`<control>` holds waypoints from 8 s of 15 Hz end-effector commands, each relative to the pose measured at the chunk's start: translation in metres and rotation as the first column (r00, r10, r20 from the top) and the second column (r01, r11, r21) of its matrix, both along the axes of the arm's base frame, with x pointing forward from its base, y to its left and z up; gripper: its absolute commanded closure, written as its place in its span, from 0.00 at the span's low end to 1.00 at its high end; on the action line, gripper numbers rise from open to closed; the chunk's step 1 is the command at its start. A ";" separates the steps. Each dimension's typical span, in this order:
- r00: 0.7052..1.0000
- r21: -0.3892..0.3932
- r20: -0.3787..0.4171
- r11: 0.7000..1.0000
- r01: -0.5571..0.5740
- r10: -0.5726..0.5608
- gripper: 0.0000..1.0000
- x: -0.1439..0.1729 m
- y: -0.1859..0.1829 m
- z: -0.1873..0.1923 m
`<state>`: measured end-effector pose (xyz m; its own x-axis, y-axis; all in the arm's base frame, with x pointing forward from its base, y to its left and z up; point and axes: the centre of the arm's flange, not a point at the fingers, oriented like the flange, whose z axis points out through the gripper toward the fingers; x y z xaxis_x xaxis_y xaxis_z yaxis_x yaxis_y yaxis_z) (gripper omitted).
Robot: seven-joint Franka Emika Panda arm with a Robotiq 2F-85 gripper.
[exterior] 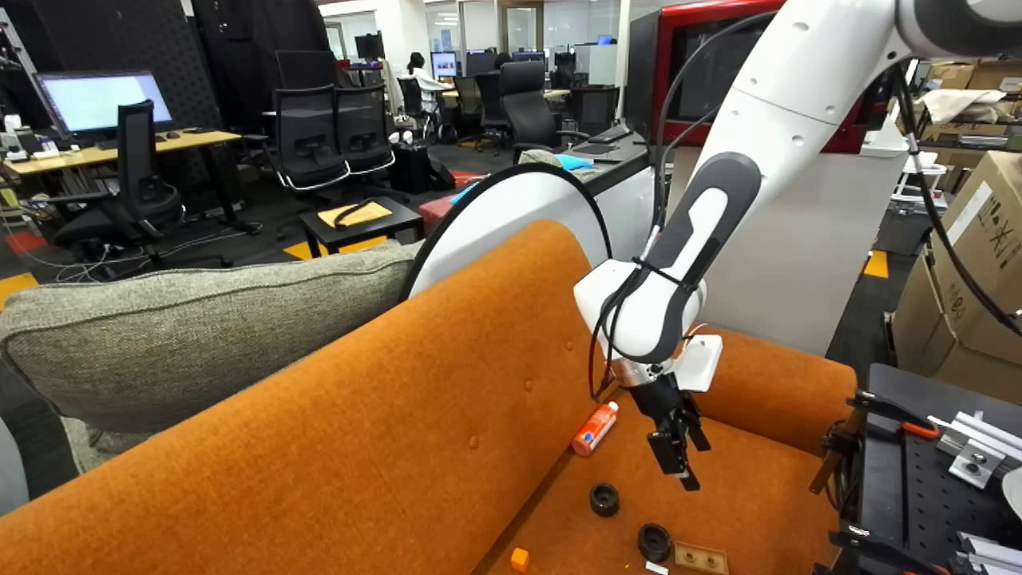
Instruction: Pick up the object on the sofa and place it in the plastic box
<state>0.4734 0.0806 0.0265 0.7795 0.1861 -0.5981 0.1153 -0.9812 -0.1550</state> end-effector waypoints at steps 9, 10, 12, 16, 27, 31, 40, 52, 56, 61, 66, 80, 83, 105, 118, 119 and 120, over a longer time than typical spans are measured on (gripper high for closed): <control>1.000 -0.003 -0.013 1.000 0.005 -0.005 0.00 -0.008 -0.002 -0.023; 1.000 -0.003 -0.013 1.000 0.005 -0.005 0.00 -0.008 -0.002 -0.023; 1.000 -0.008 -0.010 1.000 0.003 -0.003 0.00 -0.009 0.000 -0.029; 1.000 -0.005 -0.011 1.000 0.003 -0.003 0.00 -0.019 -0.003 -0.058; 1.000 -0.009 0.010 1.000 -0.013 0.013 0.00 -0.062 -0.009 -0.136; 1.000 -0.001 0.012 1.000 -0.010 0.010 0.00 -0.058 -0.008 -0.137; 0.994 -0.022 0.020 0.994 -0.111 0.111 0.00 -0.081 -0.005 -0.181; 0.981 -0.094 0.071 0.981 -0.172 0.179 0.00 -0.069 -0.004 -0.237; 0.976 -0.119 0.072 0.974 -0.195 0.204 0.00 -0.064 0.000 -0.246; 0.975 -0.133 0.069 0.971 -0.201 0.211 0.17 -0.063 -0.003 -0.253; 0.977 -0.121 0.064 0.974 -0.193 0.202 0.58 -0.059 -0.007 -0.252; 0.988 -0.211 0.104 0.973 -0.092 0.115 0.81 -0.071 -0.085 -0.205; 0.975 -0.205 0.183 0.975 -0.089 0.128 0.81 -0.061 -0.076 -0.179; 0.624 -0.108 0.550 0.788 -0.606 0.555 0.81 -0.071 0.256 -0.046; 0.700 0.032 0.519 0.807 -0.590 0.491 0.01 -0.085 0.245 -0.054; 0.707 0.040 0.516 0.811 -0.583 0.483 0.00 -0.085 0.242 -0.052; 0.711 0.044 0.515 0.814 -0.580 0.479 0.00 -0.085 0.240 -0.050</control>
